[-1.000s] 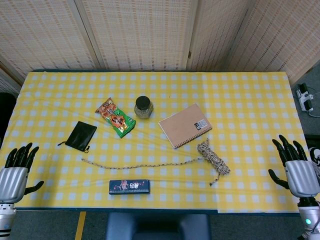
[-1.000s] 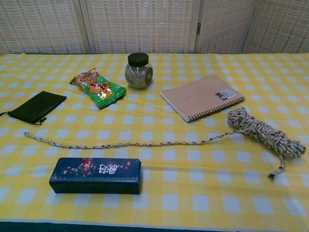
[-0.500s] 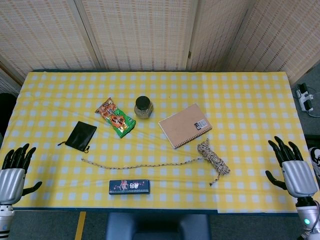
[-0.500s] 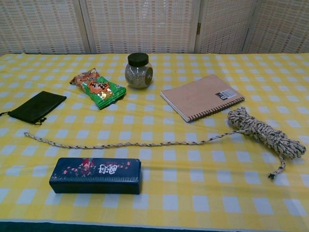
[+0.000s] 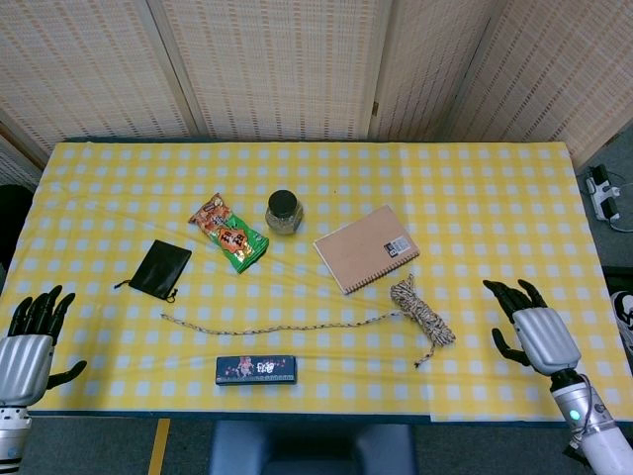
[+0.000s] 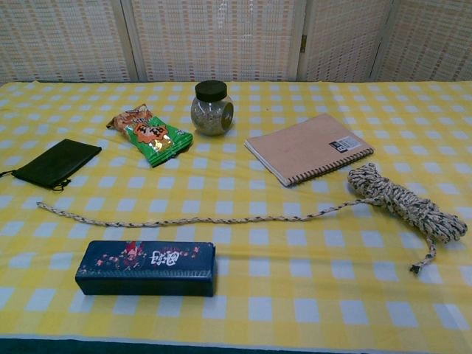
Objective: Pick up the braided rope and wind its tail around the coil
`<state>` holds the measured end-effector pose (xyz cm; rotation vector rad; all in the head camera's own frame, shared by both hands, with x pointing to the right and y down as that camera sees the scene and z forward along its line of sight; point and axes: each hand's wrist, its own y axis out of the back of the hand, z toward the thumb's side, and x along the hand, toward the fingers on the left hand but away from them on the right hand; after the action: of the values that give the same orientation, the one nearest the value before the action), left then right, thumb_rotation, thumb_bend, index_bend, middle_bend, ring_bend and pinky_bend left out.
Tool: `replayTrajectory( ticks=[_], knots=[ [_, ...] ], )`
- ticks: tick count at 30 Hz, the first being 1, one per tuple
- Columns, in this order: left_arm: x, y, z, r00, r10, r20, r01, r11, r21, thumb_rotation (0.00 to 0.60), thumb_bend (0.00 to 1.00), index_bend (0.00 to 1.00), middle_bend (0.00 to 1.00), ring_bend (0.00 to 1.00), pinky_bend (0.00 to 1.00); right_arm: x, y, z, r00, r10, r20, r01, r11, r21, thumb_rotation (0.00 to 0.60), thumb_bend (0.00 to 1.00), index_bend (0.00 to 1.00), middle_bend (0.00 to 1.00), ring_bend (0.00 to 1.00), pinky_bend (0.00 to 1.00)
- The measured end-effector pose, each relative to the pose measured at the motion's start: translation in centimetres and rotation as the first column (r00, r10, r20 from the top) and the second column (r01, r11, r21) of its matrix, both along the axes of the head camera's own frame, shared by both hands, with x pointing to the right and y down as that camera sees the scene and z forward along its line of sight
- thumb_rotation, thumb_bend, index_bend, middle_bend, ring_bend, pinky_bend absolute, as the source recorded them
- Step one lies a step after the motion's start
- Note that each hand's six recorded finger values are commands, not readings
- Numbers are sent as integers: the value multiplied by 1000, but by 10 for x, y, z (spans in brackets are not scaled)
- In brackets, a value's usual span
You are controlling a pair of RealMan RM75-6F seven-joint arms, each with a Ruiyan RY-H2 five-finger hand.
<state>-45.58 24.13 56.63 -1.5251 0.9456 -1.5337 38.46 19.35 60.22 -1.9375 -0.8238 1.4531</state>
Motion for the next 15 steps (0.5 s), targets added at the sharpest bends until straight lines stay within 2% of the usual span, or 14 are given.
replayTrajectory(
  ticks=[6, 10, 15],
  knots=[
    [4, 0, 0, 1000, 11, -3, -11, 1000, -3, 600, 148, 38, 0, 0, 0, -24, -8, 30, 998, -10, 68, 17, 993, -116, 600, 788, 0, 219, 180, 53],
    [6, -1, 0, 1000, 18, -4, -18, 1000, -3, 600, 147, 39, 0, 0, 0, -41, -13, 51, 994, -20, 103, 39, 981, -188, 600, 793, 0, 226, 181, 53],
    [6, -1, 1, 1000, 19, -1, -19, 1000, -12, 600, 148, 39, 0, 0, 0, -58, -23, 75, 991, -23, 129, 54, 969, -240, 600, 793, 0, 228, 182, 53]
  ],
)
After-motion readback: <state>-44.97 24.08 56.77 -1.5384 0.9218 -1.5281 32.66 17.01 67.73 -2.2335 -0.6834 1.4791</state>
